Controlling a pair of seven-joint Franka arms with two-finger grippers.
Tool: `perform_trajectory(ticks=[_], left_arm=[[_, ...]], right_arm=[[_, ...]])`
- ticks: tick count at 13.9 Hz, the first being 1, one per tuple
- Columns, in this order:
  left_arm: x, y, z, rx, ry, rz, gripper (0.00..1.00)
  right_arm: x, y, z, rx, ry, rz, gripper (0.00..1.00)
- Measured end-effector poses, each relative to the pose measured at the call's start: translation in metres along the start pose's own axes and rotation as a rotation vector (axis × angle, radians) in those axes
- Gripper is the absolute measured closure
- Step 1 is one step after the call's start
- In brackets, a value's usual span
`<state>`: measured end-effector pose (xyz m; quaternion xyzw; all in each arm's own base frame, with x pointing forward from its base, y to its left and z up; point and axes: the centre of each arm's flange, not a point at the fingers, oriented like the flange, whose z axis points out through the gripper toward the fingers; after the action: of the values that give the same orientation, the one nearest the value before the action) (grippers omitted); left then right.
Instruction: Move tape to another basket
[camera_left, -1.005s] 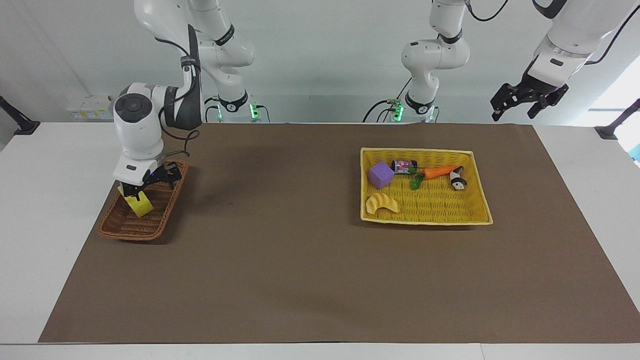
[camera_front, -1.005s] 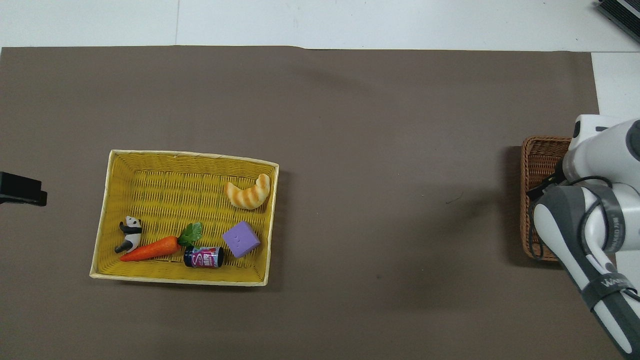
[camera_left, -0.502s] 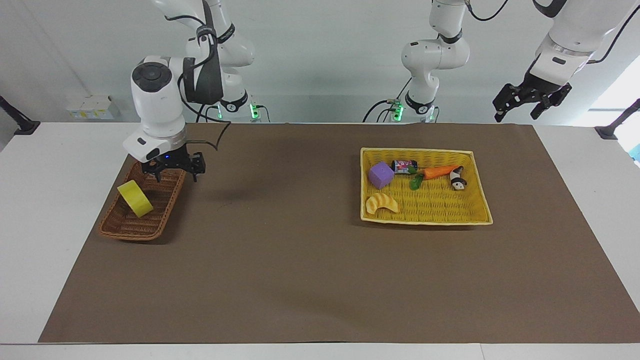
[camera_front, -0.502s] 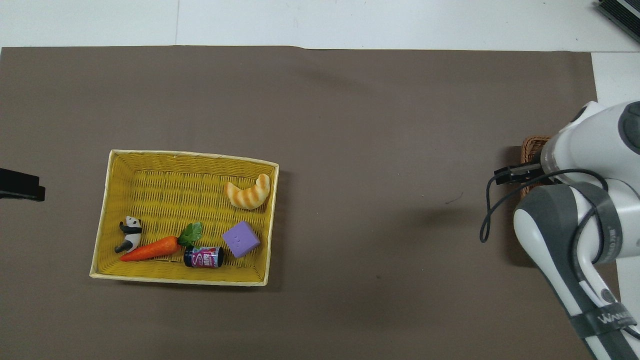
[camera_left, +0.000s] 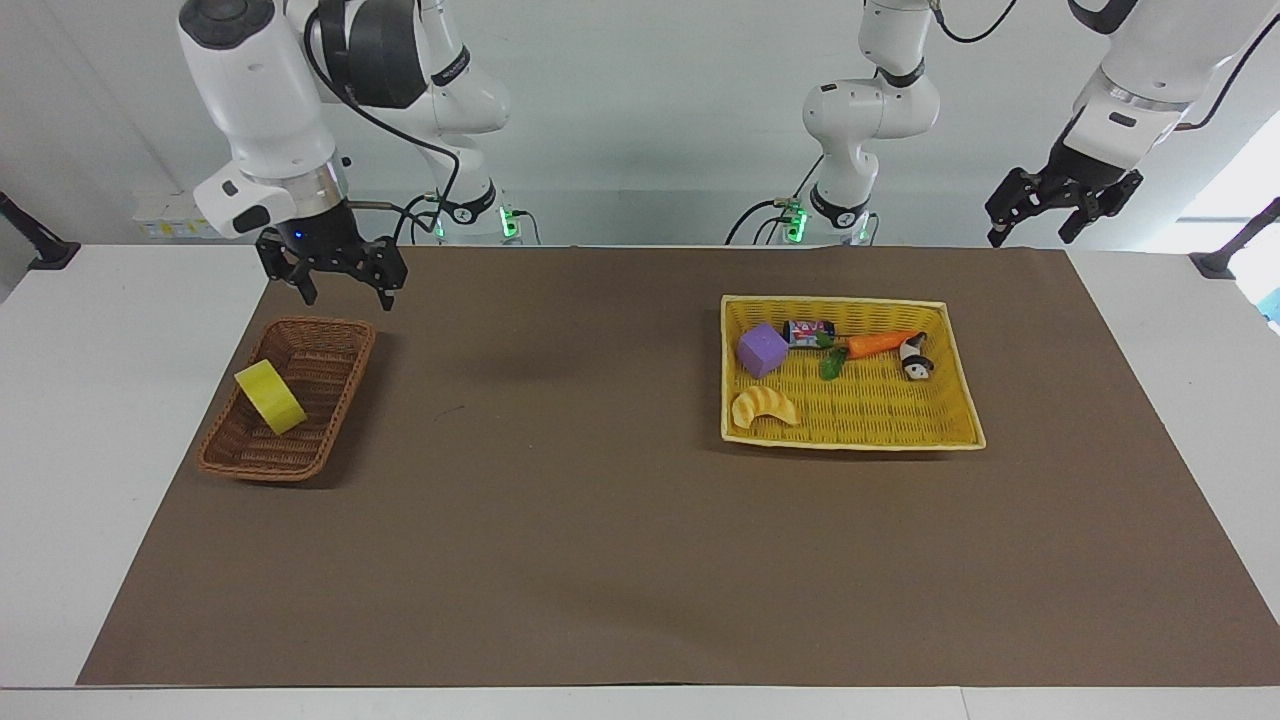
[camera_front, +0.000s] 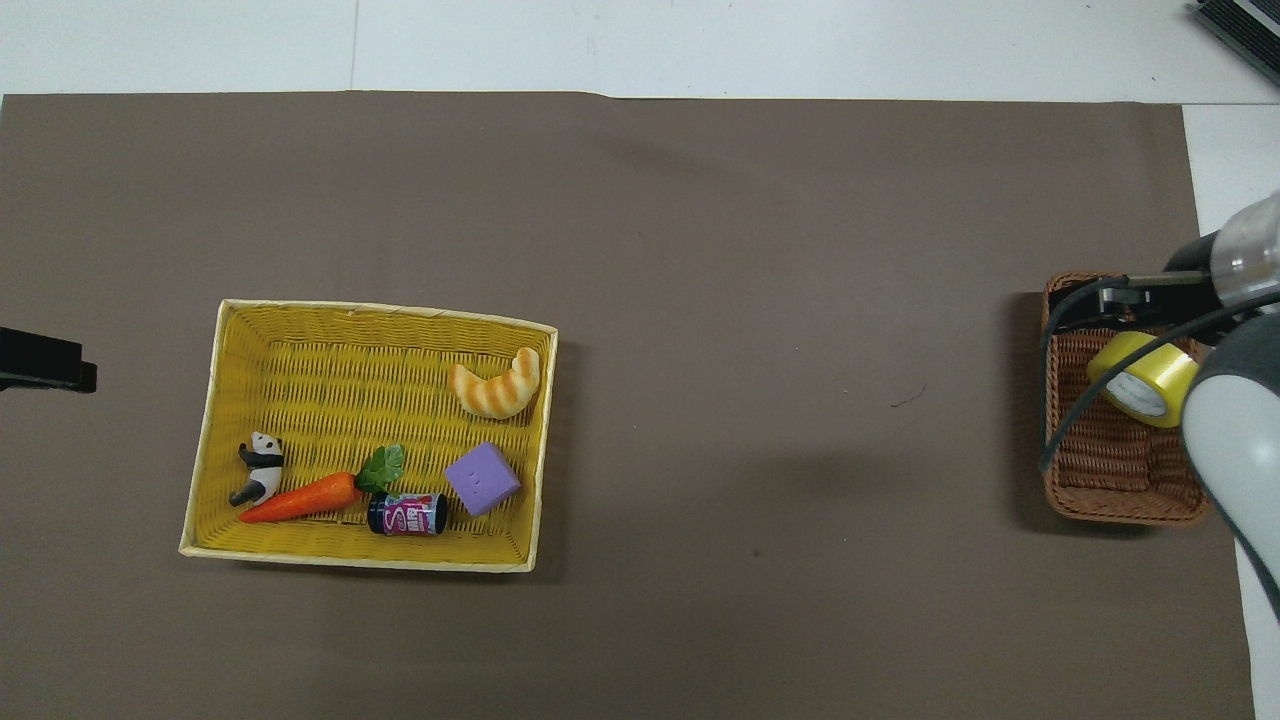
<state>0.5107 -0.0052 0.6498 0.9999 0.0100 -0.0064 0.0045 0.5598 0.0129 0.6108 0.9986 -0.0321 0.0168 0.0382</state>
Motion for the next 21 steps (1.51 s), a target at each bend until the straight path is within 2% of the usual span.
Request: perform_trajectory(ticks=[6, 9, 12, 15, 21], left_arm=[[0.019, 0.0, -0.001, -0.003, -0.045, 0.001, 0.0], [0.034, 0.001, 0.008, -0.004, -0.059, 0.001, 0.0], [0.035, 0.002, 0.01, -0.006, -0.062, 0.002, 0.0], [0.035, 0.001, 0.01, -0.006, -0.062, 0.002, 0.0], [0.035, 0.0, 0.01, -0.006, -0.062, 0.0, 0.0]], right_arm=[[-0.019, 0.012, -0.067, 0.004, 0.037, 0.083, 0.0], [-0.027, 0.013, -0.068, 0.005, 0.026, 0.106, 0.0], [-0.032, 0.011, -0.062, 0.053, -0.029, 0.153, 0.0], [-0.04, 0.016, -0.066, 0.058, -0.065, 0.166, 0.0], [-0.05, 0.018, -0.073, 0.058, -0.069, 0.107, 0.0]])
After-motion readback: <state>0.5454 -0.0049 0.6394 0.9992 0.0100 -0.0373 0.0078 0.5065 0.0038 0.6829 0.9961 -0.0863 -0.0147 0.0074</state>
